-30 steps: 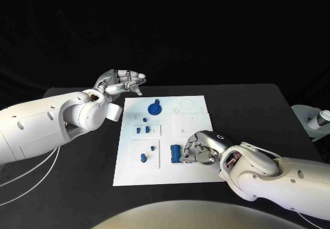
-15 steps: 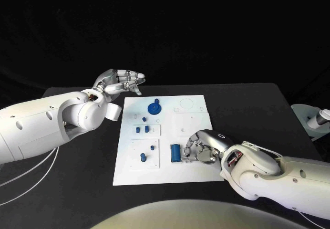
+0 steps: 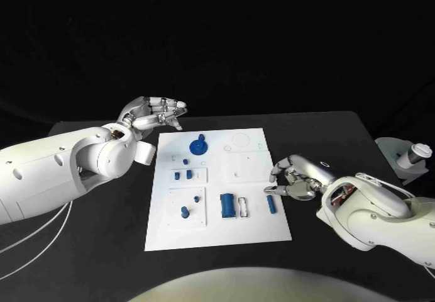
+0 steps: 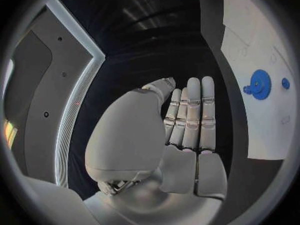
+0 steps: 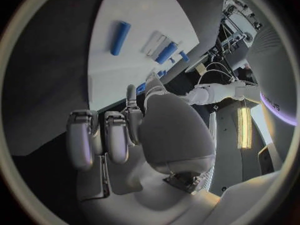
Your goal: Assemble the parts on the task board
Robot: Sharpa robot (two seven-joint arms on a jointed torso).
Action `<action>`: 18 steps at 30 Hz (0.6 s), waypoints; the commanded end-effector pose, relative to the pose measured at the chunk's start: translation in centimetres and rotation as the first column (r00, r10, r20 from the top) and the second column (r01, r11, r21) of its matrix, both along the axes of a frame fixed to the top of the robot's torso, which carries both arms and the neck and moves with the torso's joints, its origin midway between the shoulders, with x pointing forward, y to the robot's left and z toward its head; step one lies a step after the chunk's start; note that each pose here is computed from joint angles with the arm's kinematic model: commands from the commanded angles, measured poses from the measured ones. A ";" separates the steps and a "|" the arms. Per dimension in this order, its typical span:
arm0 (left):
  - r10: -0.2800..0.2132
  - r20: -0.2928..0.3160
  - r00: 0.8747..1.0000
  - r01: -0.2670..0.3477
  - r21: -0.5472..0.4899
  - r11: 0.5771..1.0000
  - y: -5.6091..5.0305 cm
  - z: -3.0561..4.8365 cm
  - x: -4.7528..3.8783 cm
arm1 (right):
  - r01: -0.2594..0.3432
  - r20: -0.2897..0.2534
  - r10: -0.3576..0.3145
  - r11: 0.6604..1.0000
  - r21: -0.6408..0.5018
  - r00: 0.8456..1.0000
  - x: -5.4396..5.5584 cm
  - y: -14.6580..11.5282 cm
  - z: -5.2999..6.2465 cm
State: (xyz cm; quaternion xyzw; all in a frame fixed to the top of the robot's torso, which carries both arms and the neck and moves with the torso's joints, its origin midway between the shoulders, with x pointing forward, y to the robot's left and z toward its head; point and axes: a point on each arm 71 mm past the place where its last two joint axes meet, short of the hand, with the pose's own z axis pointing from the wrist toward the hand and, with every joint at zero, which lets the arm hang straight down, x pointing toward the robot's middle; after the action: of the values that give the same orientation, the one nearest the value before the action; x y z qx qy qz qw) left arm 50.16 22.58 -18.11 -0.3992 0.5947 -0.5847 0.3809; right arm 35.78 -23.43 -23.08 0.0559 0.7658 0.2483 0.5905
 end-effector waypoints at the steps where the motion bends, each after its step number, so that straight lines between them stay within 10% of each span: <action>1: -0.020 0.007 1.000 0.020 -0.014 1.000 -0.4 0.12 -0.08 | -0.009 0.005 0.009 0.999 -0.042 1.000 -0.3 -0.8 -0.1; 18: -0.023 0.003 1.000 0.023 -0.014 1.000 -0.3 0.01 -0.13 | 0.003 -0.087 -0.014 0.992 -0.124 0.996 -1.9 -0.9 -3.4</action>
State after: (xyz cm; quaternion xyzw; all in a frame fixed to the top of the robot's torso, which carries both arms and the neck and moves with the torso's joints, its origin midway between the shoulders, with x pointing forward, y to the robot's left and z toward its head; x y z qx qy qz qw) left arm 50.11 22.53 -18.20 -0.3987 0.5953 -0.5857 0.3789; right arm 33.97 -24.30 -26.20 0.0456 0.7971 0.2120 0.5636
